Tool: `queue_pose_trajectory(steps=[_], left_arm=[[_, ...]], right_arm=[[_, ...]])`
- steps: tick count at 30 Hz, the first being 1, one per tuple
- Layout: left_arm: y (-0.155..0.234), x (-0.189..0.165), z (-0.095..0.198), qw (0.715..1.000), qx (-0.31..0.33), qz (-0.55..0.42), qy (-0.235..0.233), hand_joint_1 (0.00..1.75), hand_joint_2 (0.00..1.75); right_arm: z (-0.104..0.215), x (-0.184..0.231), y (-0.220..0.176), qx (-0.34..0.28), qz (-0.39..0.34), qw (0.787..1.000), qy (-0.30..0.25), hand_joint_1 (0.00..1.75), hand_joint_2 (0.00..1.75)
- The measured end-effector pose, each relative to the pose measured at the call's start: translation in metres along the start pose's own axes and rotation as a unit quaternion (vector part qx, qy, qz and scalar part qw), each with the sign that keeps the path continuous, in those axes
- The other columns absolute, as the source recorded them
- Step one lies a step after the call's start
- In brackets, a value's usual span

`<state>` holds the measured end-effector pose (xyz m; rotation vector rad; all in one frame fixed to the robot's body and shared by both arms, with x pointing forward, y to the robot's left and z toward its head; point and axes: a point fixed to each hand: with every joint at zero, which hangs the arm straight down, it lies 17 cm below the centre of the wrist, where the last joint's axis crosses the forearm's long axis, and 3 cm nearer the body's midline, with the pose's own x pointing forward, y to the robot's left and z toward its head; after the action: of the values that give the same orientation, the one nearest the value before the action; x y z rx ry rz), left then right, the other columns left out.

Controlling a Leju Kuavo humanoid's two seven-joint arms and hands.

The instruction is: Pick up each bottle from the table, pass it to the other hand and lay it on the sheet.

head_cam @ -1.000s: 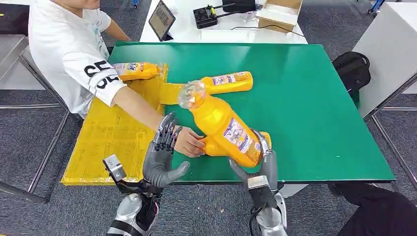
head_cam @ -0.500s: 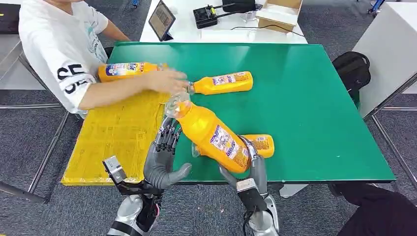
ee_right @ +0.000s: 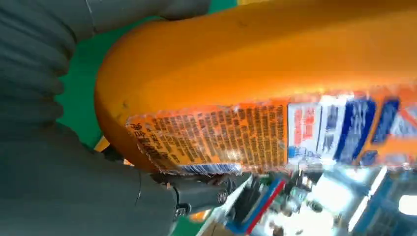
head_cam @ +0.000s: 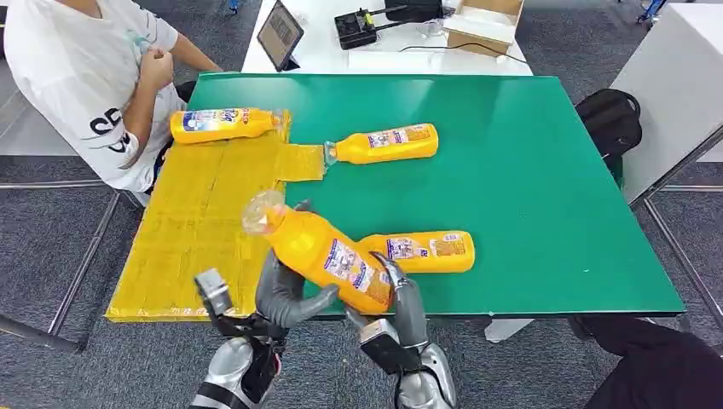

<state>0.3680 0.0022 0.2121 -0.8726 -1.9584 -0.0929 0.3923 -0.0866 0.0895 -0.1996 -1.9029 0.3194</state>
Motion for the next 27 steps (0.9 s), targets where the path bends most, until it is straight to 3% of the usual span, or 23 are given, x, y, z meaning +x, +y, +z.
queue_pose_trajectory(steps=[10,24,26,27], left_arm=[[0.008,-0.041,0.017,0.998,0.017,0.013,0.057,0.0,1.75],[0.018,-0.054,0.027,0.996,0.036,0.027,0.075,0.05,1.75],[0.021,-0.049,0.026,0.996,0.042,0.053,0.066,1.75,1.75],[0.025,-0.046,0.026,0.995,0.049,0.067,0.06,1.75,1.75]], right_arm=[[0.012,-0.008,0.055,0.074,0.028,0.997,0.004,1.75,1.75],[0.02,-0.021,0.072,0.101,0.029,0.994,0.023,1.75,1.75],[0.02,-0.022,0.073,0.105,0.03,0.994,0.023,1.75,1.75],[0.02,-0.021,0.075,0.107,0.031,0.994,0.023,1.75,1.75]])
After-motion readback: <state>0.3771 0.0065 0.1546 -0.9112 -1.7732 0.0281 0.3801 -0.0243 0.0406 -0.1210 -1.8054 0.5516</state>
